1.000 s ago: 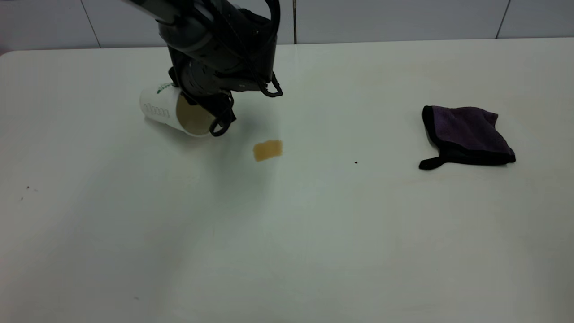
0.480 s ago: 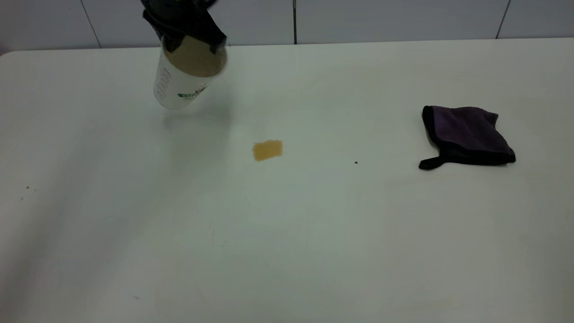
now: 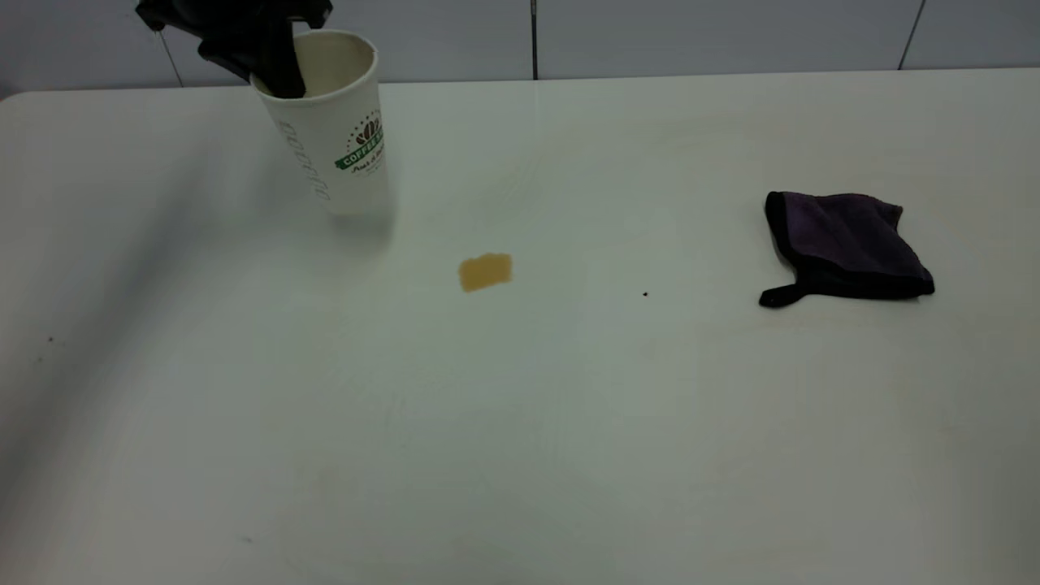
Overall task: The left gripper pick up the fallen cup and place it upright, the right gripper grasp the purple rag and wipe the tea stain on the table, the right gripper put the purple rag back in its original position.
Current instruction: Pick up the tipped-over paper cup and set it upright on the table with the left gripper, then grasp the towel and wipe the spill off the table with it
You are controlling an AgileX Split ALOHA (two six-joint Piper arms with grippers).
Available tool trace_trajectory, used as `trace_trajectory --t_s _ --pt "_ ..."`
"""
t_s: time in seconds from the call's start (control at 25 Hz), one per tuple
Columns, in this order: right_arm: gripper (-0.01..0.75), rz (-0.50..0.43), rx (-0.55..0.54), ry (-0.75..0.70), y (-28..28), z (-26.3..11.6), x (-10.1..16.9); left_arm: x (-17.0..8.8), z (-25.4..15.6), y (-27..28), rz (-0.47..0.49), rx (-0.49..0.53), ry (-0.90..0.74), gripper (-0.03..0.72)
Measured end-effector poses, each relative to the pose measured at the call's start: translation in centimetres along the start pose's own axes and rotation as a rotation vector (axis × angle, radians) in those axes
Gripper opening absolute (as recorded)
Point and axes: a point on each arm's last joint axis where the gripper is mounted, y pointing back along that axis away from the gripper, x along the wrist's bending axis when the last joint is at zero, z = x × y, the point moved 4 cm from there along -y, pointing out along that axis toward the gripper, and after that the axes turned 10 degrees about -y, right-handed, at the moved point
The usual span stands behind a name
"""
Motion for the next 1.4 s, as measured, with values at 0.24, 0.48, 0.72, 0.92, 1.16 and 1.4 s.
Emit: trace_trajectory --t_s 0.24,0.48,0.72,0.92,1.16,1.4 --pt "0.239 0.0 0.0 0.0 0.0 0.0 0.0 2.3 -1.2 -1.3 -0.031 0.003 0.062 0.0" --pt "0.239 0.0 0.0 0.0 0.0 0.0 0.0 2.7 -2.0 -2.8 -0.051 0.028 0.062 0.064" --pt "0.239 0.0 0.0 0.0 0.0 0.0 0.0 2.7 -2.4 -3.5 -0.056 0.04 0.065 0.185" --pt "0.239 0.0 0.0 0.0 0.0 0.0 0.0 2.7 -2.3 -3.5 -0.054 0.037 0.065 0.361" --pt "0.239 0.0 0.0 0.0 0.0 0.0 0.0 2.5 -2.0 -2.3 -0.059 0.031 0.06 0.597" --pt "0.239 0.0 0.0 0.0 0.0 0.0 0.0 1.4 0.4 5.8 -0.035 -0.073 0.022 0.658"
